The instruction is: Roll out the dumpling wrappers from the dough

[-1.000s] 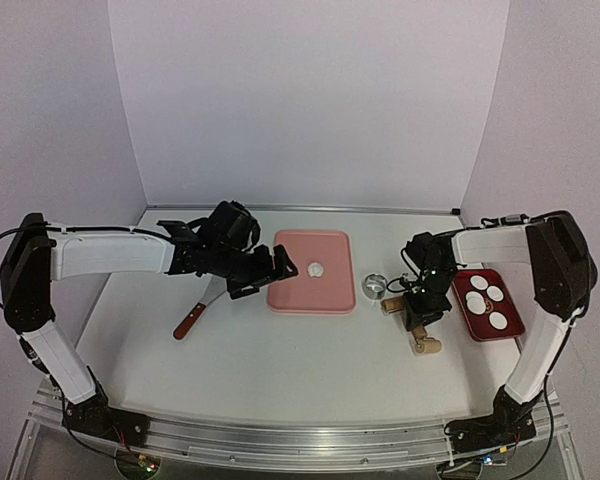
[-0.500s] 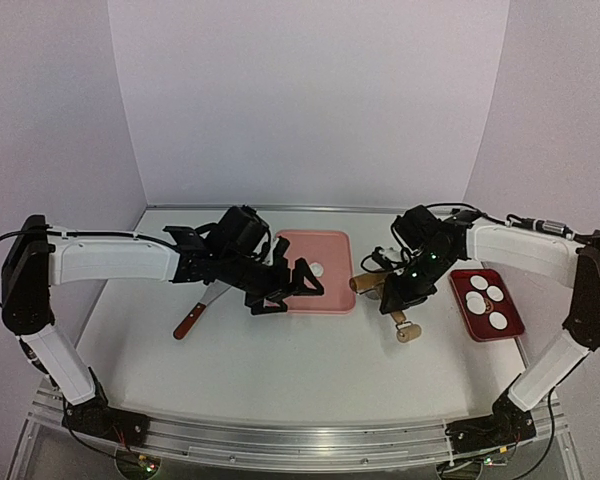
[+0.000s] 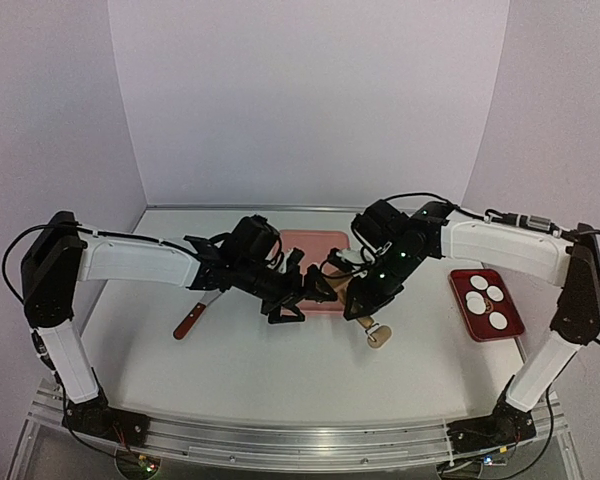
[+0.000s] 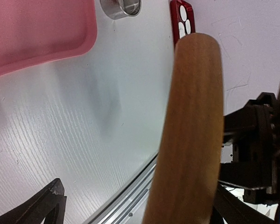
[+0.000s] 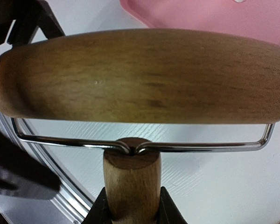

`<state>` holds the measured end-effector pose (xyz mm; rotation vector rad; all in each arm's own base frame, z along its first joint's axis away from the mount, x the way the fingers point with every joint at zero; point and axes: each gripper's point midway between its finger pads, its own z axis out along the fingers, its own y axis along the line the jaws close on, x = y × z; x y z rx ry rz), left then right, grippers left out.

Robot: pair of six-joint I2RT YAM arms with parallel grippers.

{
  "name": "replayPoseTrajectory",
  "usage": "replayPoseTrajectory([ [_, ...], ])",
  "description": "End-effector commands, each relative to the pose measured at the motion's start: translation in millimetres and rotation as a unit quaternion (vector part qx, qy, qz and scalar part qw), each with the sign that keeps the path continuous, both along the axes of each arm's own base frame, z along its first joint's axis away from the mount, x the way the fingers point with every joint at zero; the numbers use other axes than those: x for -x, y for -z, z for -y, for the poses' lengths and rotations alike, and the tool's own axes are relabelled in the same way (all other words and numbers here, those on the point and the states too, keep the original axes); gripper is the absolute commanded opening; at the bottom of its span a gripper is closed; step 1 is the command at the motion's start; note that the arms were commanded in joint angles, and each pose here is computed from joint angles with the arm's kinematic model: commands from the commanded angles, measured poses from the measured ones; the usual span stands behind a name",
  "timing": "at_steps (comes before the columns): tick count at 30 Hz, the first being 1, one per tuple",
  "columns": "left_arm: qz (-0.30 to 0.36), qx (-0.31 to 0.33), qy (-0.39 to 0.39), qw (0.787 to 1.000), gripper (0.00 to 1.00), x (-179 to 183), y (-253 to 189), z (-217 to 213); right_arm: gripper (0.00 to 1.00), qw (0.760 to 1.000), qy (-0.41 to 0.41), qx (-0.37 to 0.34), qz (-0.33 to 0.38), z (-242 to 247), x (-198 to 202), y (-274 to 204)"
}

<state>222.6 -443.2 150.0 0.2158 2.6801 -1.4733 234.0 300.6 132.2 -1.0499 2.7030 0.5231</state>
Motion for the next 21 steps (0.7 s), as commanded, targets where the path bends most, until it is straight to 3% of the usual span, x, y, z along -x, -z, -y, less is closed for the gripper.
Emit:
replayPoseTrajectory([
  [1, -0.007, 0.022, 0.008, 1.000, 0.96, -3, -11, 13, 0.00, 0.999, -0.036, -0.026, 0.019, -21, 3, -21],
  [12, 0.012, 0.035, 0.001, 0.999, 0.93, -21, -18, 19, 0.00, 0.997, -0.073, 0.000, 0.023, -18, 9, -12],
  [21, 0.006, 0.104, 0.035, 0.994, 0.60, -21, -31, 35, 0.00, 0.996, -0.090, 0.002, 0.027, -21, 8, -13],
])
